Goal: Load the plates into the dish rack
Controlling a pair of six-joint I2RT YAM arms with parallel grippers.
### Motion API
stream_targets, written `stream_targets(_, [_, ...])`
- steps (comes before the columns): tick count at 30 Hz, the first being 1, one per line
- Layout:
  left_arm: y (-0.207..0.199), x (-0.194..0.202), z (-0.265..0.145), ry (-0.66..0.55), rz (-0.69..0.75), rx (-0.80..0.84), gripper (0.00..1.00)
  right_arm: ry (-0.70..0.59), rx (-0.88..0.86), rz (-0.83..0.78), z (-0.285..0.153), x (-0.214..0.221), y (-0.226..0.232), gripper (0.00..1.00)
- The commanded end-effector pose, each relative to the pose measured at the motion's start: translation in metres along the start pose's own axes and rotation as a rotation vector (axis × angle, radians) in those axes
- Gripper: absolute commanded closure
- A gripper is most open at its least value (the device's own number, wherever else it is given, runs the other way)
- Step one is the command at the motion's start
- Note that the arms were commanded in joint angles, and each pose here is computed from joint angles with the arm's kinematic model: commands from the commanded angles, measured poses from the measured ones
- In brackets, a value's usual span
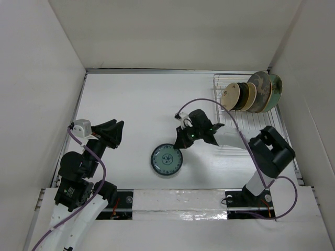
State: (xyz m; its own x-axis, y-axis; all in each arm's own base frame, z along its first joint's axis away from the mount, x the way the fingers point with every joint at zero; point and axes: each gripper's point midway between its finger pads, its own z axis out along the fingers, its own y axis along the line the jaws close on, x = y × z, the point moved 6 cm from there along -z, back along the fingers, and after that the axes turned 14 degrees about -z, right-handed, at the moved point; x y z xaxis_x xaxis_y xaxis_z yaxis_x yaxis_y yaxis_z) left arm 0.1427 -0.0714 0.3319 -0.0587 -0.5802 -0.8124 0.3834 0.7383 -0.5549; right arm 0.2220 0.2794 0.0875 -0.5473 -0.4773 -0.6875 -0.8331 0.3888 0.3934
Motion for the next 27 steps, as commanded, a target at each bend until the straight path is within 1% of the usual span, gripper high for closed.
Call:
stream_targets(1, [-0.005,-0.006,0.0,-0.033,-0.002,0.028,0.66,-0.33,0.206,-0.07,-0.052,-0.086,-0.011,1.0])
stream_targets(2, [-0.005,-0.007,0.0,-0.034,-0.002,0.027,0.66,-0.391,0.279,-0.07,-0.067,-0.099,-0.015,1.0])
stream_targets(3, [-0.005,-0.006,0.0,-0.034,-0.002,0.029,0.66,-0.488,0.366,-0.078,-0.096,-0.118,-0.014,1.0])
stream_targets(4, [-0.005,-0.006,0.0,-0.032,-0.003,0.03,0.66,-0.566,0.546,-0.023,-0.124,-0.126,-0.036,1.0])
stream_targets(6, [-0.006,-0.007,-0.001,-0.034,-0.004,0.035,0.66,-0.685,0.746,0.036,-0.167,-0.137,-0.051,1.0])
stream_targets(7, [-0.006,-0.007,-0.002,-0.035,-0.004,0.039,0.66,-0.778,0.928,0.086,-0.207,-0.142,-0.061,1.0])
stream_targets(9, [-0.006,-0.007,-0.001,-0.034,-0.004,0.04,0.66,-0.859,1.119,0.116,-0.244,-0.144,-0.068,1.0])
stream_targets(10, [-0.006,-0.007,-0.002,-0.036,-0.004,0.041,0.66,-0.881,1.303,0.151,-0.27,-0.14,-0.075,1.0])
stream_targets(11, [-0.007,-0.007,-0.002,-0.037,-0.004,0.042,0.66,-0.91,1.389,0.159,-0.287,-0.141,-0.077,1.0])
stream_targets(12, [-0.007,-0.008,-0.002,-0.038,-0.005,0.043,0.66,-0.918,1.478,0.167,-0.299,-0.139,-0.081,1.0])
stream_targets(13, [-0.007,-0.008,-0.002,-0.039,-0.006,0.044,0.66,-0.892,1.603,0.173,-0.313,-0.133,-0.085,1.0])
stream_targets(15, [-0.007,-0.007,-0.002,-0.038,-0.004,0.043,0.66,-0.884,1.724,0.178,-0.328,-0.135,-0.097,1.0])
stream_targets(16, [-0.007,-0.007,-0.002,-0.038,-0.004,0.043,0.66,-0.815,1.818,0.157,-0.335,-0.131,-0.102,1.0])
stream_targets(17, [-0.006,-0.007,-0.002,-0.036,-0.005,0.041,0.66,-0.819,1.847,0.159,-0.341,-0.136,-0.104,1.0])
stream_targets(19, [-0.007,-0.007,-0.002,-0.038,-0.004,0.043,0.66,-0.717,1.911,0.141,-0.336,-0.131,-0.12,1.0])
stream_targets(20, [-0.007,-0.008,-0.002,-0.039,-0.004,0.044,0.66,-0.714,1.933,0.145,-0.337,-0.129,-0.126,1.0])
stream_targets(22, [-0.007,-0.007,-0.002,-0.038,-0.004,0.043,0.66,-0.61,1.998,0.153,-0.328,-0.119,-0.138,1.0])
stream_targets(23, [-0.006,-0.007,-0.001,-0.036,-0.004,0.041,0.66,-0.625,2.028,0.162,-0.331,-0.118,-0.142,1.0])
stream_targets(26, [-0.006,-0.006,0.001,-0.028,-0.003,0.036,0.66,-0.573,2.037,0.159,-0.323,-0.112,-0.154,1.0])
stream_targets(27, [-0.008,-0.003,0.002,-0.006,-0.004,0.058,0.66,-0.573,2.033,0.154,-0.322,-0.113,-0.156,1.0])
